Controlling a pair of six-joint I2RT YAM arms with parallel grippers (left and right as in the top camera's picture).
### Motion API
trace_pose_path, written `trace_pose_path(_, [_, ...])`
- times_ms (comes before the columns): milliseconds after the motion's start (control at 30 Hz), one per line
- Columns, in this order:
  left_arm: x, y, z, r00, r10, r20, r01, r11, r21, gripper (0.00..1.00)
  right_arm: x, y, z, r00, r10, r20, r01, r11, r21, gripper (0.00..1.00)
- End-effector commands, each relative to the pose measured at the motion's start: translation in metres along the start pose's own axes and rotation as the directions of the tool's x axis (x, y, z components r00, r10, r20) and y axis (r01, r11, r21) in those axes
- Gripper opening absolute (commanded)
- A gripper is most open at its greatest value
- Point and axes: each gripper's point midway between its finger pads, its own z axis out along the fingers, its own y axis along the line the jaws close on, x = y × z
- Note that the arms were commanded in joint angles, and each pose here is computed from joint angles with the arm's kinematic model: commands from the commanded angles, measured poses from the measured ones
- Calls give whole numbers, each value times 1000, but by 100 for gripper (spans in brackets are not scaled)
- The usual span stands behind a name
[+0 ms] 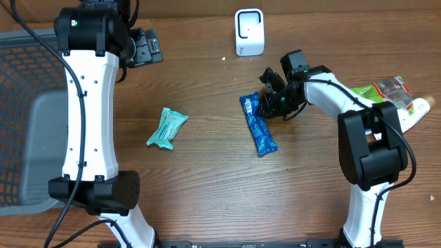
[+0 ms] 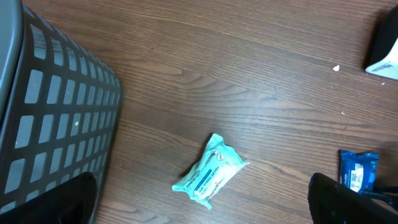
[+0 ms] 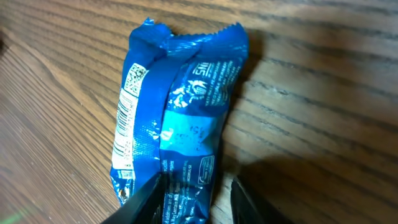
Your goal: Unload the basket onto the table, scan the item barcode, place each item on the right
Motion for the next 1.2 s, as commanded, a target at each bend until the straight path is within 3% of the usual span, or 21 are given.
trace_pose_path(0, [-1, 1, 0, 1000, 17, 5, -16, 1000, -11, 100, 34, 1, 25, 994, 38, -106, -36, 999, 18, 36])
trace_pose_path(67, [-1, 1, 0, 1000, 17, 4, -17, 1000, -11, 100, 39, 10, 28, 992, 29, -127, -29, 1000, 2, 37])
trace_pose_path(233, [-1, 1, 0, 1000, 17, 4, -17, 1000, -11, 100, 42, 17, 32, 990, 15, -144, -15, 1000, -1, 58])
trace_pose_path(400, [-1, 2, 1, 1000, 16, 4, -16, 1000, -12, 100, 38, 18, 24, 989, -15, -148, 14, 1000, -8, 63])
trace_pose_path(467, [-1, 1, 0, 1000, 18, 4, -18, 1000, -11, 100, 35, 20, 15, 982, -83, -167, 83, 997, -6, 78])
trace_pose_path(533, [-1, 1, 0, 1000, 18, 4, -18, 1000, -11, 100, 33, 19, 4, 972, -134, -193, 140, 990, 17, 86])
trace_pose_path(767, [-1, 1, 1, 1000, 17, 4, -17, 1000, -11, 99, 39, 30, 0, 901, -358, -245, 363, 932, -28, 88])
trace_pose_path(1167, [-1, 1, 1, 1000, 17, 4, -17, 1000, -11, 100, 25, 21, 24, 890, -415, -187, 429, 902, 38, 86])
